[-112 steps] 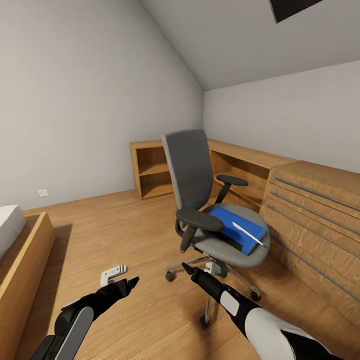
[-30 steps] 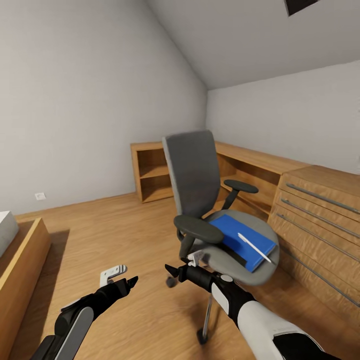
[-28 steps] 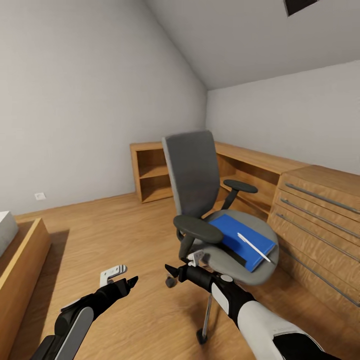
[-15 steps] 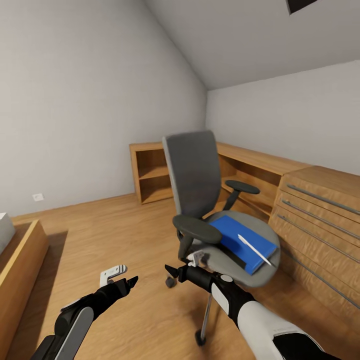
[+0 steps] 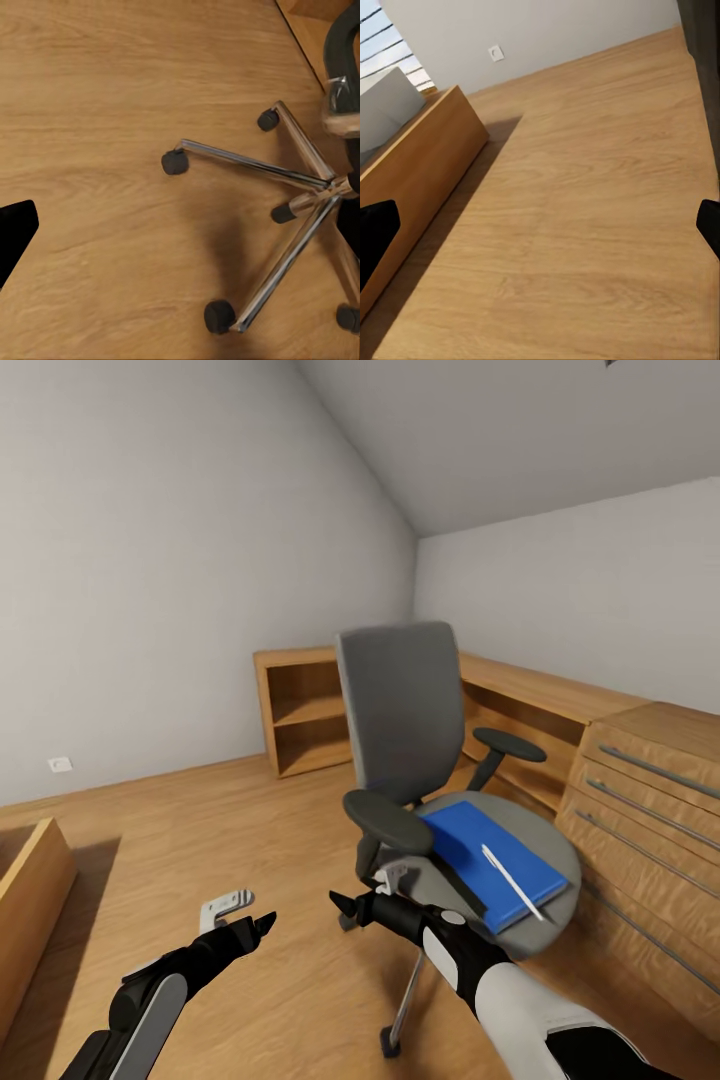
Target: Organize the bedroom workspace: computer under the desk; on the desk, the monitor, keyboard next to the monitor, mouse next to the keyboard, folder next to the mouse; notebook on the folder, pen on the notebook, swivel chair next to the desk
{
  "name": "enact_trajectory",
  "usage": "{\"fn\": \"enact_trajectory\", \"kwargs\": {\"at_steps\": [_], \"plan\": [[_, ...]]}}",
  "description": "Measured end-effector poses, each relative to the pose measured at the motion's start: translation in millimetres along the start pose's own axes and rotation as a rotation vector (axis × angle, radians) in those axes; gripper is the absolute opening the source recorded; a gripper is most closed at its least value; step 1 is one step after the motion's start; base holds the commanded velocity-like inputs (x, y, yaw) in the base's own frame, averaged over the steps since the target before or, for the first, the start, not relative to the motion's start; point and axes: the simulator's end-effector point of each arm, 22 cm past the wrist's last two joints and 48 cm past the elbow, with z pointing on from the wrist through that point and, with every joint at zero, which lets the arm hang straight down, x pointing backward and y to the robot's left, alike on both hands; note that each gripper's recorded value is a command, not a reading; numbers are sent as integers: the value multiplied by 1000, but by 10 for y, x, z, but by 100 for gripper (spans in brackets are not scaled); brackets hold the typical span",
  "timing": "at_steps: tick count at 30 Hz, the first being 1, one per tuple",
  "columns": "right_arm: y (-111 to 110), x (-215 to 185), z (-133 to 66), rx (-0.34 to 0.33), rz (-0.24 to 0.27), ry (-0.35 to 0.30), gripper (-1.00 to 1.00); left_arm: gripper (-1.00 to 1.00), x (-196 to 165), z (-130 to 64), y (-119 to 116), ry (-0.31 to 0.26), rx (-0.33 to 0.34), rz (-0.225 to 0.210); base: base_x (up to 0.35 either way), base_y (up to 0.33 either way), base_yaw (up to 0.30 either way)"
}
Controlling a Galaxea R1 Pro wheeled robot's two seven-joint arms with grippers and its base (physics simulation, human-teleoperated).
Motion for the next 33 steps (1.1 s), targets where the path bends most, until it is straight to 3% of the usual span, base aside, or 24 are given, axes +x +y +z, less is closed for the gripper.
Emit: {"fn": "enact_trajectory", "kwargs": {"at_steps": [13,33], "plan": [[-23,-14,-1,7,7,-6,100,100,3,4,2,1,0,0,15,0,0],[-21,82,-9,7,20,13,100,100,6,5,1,2,0,-1,-313,0,0]]}}
